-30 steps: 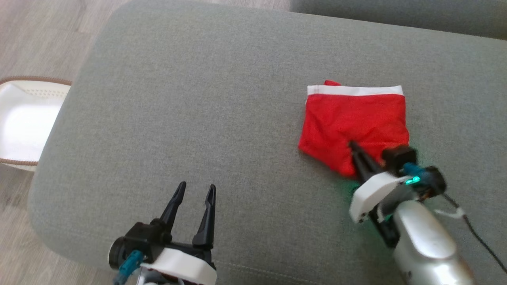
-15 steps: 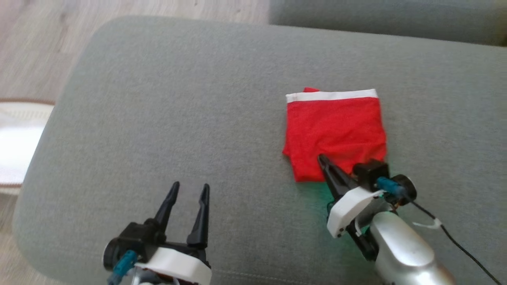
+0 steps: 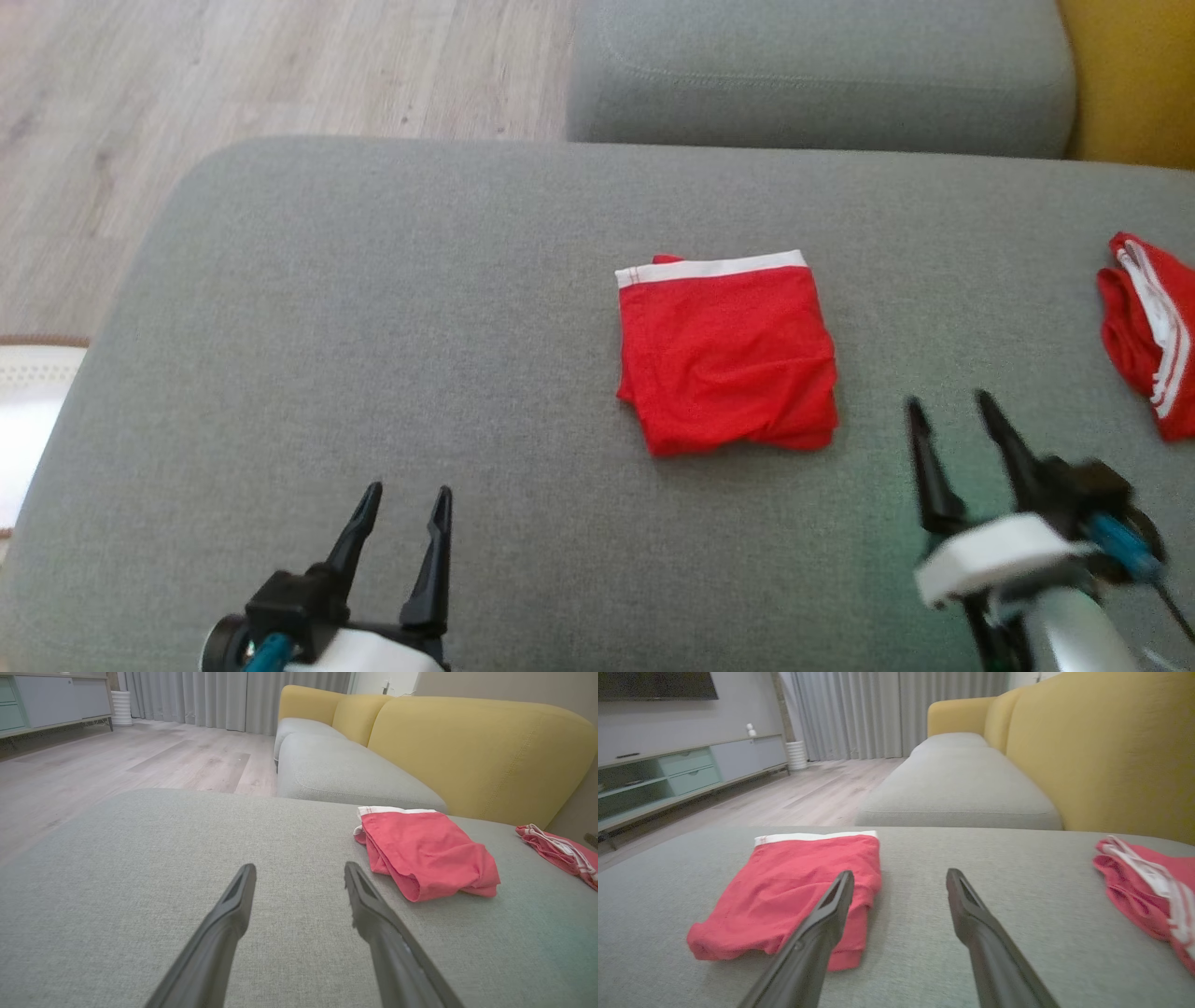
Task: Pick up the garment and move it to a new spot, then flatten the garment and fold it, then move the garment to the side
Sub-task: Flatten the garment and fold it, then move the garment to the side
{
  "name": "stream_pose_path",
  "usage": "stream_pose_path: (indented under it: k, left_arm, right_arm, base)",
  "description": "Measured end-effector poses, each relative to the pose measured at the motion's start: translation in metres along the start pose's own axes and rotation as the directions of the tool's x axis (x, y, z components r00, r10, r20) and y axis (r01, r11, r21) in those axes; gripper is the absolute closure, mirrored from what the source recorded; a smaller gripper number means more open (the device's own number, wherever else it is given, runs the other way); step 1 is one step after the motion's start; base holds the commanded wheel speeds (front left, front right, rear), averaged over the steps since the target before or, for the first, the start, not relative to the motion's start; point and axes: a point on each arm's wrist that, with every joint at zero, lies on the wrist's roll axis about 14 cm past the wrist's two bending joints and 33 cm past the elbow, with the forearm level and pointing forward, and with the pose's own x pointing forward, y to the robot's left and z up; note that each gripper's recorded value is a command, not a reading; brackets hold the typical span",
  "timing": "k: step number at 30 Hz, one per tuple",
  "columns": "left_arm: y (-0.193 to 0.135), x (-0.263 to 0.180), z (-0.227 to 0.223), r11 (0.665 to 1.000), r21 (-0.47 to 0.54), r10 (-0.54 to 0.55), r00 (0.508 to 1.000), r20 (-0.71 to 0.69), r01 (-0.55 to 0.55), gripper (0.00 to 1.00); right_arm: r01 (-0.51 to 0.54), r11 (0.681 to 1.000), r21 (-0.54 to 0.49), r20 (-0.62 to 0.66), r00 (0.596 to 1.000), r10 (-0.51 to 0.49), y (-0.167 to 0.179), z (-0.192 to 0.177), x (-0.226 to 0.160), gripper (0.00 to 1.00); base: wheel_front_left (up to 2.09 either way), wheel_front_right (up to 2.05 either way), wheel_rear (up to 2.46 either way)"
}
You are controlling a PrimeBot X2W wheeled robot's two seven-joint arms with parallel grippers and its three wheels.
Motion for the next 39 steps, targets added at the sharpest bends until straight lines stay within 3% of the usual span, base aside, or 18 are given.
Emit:
stream_pose_path:
  k: [4,15,39]
  left_arm:
    - [0.005,-0.003,0.000,1.000,0.010,0.001,1.000,0.001,-0.001,0.00]
    - [0.010,-0.020,-0.010,1.000,0.013,0.004,1.000,-0.023,-0.004,0.00]
    - [0.007,-0.018,-0.019,1.000,0.012,-0.014,0.998,-0.055,0.015,0.00]
  right_arm:
    - [0.075,0.997,0.008,0.026,0.997,-0.075,-0.021,0.003,-0.023,0.00]
    - [0.153,0.988,0.034,-0.031,0.988,-0.152,-0.029,-0.023,-0.073,0.00]
    - [0.176,0.982,0.073,-0.050,0.984,-0.173,-0.028,-0.028,-0.075,0.00]
  base:
    - [0.00,0.00,0.00]
    - [0.00,0.00,0.00]
    - [0.00,0.00,0.00]
